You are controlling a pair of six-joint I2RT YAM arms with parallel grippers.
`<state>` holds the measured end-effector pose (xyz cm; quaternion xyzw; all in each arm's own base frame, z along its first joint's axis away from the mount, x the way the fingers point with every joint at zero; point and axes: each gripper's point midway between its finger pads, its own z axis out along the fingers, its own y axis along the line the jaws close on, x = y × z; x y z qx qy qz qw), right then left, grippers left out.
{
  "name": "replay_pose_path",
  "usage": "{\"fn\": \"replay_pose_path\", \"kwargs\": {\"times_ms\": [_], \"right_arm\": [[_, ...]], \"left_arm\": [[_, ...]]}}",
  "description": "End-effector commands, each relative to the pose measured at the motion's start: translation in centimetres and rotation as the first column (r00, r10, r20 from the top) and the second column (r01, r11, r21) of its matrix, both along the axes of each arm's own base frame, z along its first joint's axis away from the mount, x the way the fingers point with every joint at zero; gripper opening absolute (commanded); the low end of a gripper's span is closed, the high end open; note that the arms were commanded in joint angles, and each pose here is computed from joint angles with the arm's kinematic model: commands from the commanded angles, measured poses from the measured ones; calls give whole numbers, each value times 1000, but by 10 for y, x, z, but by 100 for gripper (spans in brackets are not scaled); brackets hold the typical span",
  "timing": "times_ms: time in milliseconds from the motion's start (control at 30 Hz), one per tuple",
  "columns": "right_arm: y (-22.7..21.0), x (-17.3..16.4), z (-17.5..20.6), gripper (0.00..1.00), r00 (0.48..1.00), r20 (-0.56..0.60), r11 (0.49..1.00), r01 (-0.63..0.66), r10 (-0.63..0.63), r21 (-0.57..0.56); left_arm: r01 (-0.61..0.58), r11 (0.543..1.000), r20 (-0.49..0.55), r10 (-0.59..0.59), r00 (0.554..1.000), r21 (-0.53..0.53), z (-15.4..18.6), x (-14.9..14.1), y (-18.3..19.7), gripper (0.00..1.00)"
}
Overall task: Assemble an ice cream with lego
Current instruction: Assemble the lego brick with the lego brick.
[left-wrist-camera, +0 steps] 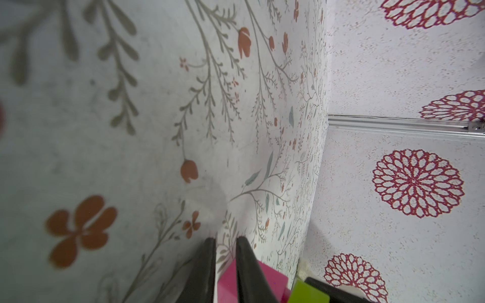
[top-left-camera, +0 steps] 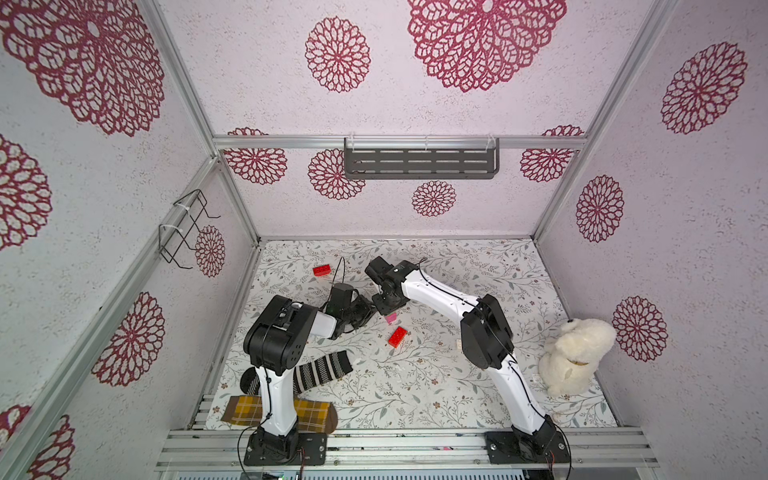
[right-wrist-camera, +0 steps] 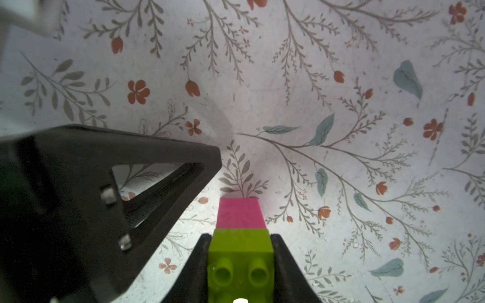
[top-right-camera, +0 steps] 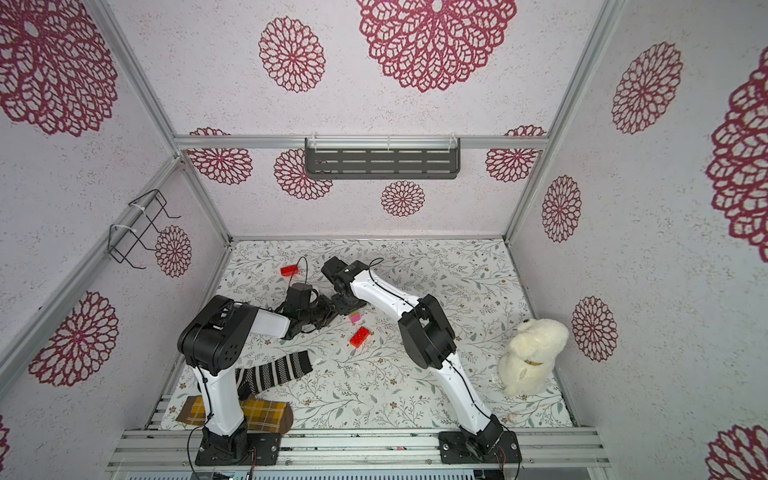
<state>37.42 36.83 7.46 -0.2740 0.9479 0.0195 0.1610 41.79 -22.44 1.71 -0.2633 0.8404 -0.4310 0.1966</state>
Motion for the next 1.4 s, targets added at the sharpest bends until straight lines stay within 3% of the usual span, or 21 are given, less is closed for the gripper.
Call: {"fn": "replay_pose_path", "kwargs": {"times_ms": [0, 700, 867, 1100, 1367], "right_arm": [[2, -4, 20, 0, 1000, 22, 999, -2, 1, 33], [-21, -32, -25, 0, 997, -76, 1000, 28, -29, -15], [-29, -40, -41, 20, 994, -102, 999, 37, -39, -23], [-34, -39, -51, 25, 992, -113, 999, 49, -51, -24], [-36, -36, -51, 42, 993, -107, 998, 54, -55, -10]], "left_arm": [[11, 1000, 17, -11, 1000, -8, -1, 1, -4, 19], [16, 1000, 14, -16, 1000, -5, -3, -1, -9, 18], [16, 1000, 14, -15, 1000, -6, -3, -1, -9, 18], [14, 1000, 13, -14, 1000, -5, -3, -1, -9, 18], [20, 1000, 16, -20, 1000, 0, -2, -1, -10, 18]]}}
